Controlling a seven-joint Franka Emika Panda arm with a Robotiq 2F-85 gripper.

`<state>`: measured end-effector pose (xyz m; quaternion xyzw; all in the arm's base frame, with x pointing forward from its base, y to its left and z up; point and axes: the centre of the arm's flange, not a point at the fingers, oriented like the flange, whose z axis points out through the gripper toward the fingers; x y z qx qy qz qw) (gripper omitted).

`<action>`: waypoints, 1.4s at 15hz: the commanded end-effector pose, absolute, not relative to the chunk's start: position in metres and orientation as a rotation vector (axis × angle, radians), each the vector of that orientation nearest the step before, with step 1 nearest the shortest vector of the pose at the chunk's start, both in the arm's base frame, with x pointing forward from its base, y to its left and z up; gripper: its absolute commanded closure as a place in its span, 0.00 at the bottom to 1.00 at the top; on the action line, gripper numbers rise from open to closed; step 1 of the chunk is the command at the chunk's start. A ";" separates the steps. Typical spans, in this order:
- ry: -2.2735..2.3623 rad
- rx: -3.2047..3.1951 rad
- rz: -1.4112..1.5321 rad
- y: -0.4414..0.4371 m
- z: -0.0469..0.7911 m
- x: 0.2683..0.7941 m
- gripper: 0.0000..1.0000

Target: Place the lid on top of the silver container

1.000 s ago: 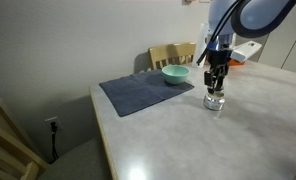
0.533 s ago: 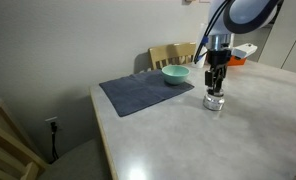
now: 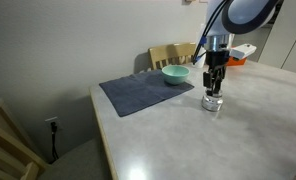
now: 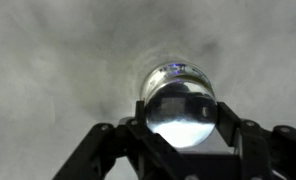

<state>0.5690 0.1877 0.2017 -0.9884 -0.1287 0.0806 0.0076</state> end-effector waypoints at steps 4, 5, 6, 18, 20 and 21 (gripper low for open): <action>-0.362 -3.127 0.252 0.202 0.198 0.559 0.56; -0.360 -3.126 0.254 0.203 0.197 0.558 0.56; -0.353 -3.127 0.256 0.203 0.196 0.557 0.56; -0.263 -3.205 0.271 0.181 0.165 0.575 0.56; -0.240 -3.216 0.267 0.181 0.164 0.576 0.56; -0.232 -3.226 0.259 0.183 0.165 0.575 0.19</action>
